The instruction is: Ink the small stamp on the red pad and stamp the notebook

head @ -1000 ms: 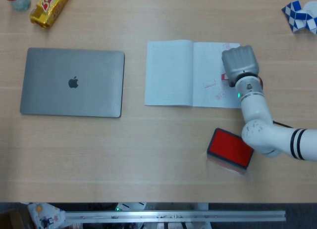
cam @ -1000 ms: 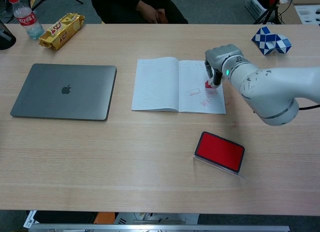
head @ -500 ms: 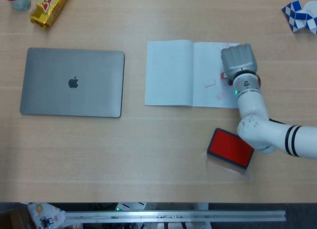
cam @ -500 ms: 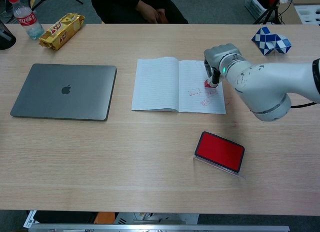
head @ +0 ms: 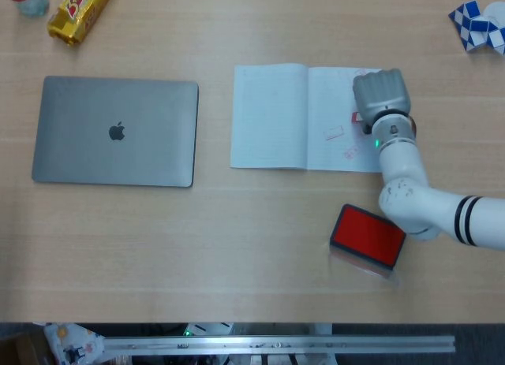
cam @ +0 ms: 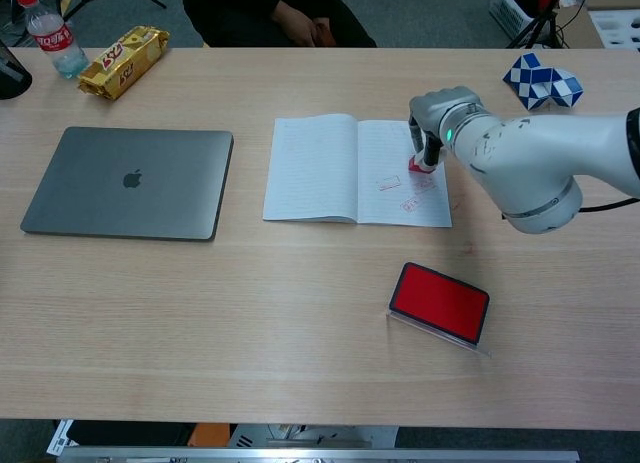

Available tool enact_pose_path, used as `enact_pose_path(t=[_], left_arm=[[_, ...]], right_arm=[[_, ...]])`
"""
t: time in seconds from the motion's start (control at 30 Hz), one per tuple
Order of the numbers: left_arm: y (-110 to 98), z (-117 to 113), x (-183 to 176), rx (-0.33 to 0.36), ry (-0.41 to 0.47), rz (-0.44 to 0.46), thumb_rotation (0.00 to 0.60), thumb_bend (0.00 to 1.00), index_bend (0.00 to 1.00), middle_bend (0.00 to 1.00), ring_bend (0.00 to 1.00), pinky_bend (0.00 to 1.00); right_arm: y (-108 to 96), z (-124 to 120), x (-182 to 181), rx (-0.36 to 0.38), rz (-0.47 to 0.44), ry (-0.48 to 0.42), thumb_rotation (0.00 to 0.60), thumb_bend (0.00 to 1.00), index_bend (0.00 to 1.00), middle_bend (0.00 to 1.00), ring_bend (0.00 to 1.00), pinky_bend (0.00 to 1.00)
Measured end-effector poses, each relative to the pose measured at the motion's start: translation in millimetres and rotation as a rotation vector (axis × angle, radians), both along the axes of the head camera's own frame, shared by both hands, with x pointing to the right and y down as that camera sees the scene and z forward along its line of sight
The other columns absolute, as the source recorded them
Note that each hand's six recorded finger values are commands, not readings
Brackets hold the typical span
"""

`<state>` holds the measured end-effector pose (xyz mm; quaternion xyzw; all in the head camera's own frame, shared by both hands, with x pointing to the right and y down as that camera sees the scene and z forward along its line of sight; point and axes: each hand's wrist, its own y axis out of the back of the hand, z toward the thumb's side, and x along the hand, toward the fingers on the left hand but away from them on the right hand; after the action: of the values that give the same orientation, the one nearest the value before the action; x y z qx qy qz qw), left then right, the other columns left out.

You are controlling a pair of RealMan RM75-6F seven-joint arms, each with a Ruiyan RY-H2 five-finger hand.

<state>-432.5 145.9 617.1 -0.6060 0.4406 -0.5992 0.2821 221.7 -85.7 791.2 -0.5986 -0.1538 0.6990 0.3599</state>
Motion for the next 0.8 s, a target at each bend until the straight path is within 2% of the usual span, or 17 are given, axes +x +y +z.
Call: enact_pose_path(t=[0.37, 0.8], left_arm=[[0.0, -0.1, -0.3, -0.002, -0.002, -0.002, 0.600, 0.27, 0.03, 0.03, 0.03, 0.04], [0.1, 0.2, -0.7, -0.004, -0.003, -0.004, 0.600, 0.27, 0.03, 0.03, 0.03, 0.04]], right_arm=[[-0.9, -2.2, -2.0, -0.012, 0.013, -0.022, 0.600, 0.26, 0.47, 0.99, 1.00, 1.00], [-1.6, -3.7, -7.3, 0.010, -0.001, -0.022, 0.600, 0.26, 0.47, 0.99, 1.00, 1.00]])
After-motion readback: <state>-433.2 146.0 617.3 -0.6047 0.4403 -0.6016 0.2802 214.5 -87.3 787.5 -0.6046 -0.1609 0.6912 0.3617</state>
